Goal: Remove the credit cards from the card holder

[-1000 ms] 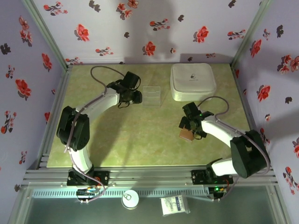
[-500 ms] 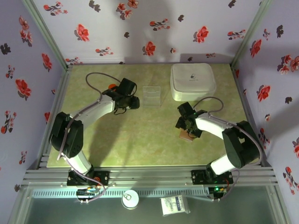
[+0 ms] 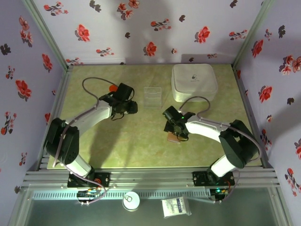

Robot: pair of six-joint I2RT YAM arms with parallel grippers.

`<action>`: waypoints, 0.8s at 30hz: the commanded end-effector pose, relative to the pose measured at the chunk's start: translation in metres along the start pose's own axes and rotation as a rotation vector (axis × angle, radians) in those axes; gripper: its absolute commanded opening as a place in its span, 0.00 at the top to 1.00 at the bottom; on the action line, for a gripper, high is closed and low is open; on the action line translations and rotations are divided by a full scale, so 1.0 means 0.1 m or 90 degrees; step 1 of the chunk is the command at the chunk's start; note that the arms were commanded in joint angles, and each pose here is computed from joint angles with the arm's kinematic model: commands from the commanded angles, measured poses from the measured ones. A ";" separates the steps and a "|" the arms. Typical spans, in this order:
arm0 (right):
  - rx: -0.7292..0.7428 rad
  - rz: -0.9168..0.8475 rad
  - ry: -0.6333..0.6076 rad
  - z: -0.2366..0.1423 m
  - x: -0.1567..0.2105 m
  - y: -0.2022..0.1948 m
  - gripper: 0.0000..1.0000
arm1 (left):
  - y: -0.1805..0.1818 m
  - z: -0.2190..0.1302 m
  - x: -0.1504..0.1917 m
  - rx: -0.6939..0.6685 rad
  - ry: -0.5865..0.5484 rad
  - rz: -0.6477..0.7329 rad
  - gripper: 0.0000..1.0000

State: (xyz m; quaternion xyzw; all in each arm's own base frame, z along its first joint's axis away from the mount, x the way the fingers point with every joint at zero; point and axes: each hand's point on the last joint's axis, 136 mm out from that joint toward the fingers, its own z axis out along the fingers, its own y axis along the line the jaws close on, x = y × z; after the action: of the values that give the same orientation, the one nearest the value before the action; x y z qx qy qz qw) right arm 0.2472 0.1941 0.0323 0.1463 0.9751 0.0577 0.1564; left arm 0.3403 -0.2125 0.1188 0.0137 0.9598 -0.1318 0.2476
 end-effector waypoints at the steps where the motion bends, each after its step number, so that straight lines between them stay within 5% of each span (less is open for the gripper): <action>1: -0.015 -0.007 -0.004 -0.04 0.08 0.35 0.23 | 0.19 -0.13 0.00 0.003 -0.019 -0.043 0.60; 10: 0.005 -0.104 0.013 0.16 0.37 0.97 0.20 | 0.62 -0.27 0.15 -0.015 -0.020 -0.088 0.60; 24: 0.085 -0.161 -0.003 0.22 0.04 0.79 0.10 | 0.63 -0.32 0.01 -0.005 -0.035 -0.095 0.60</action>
State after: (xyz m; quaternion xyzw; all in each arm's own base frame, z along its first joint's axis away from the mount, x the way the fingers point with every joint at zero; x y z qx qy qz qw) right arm 0.2707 0.2929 0.0293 0.0454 0.9857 0.0172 0.1616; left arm 0.3227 -0.1415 0.1197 -0.0625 0.9549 -0.1379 0.2555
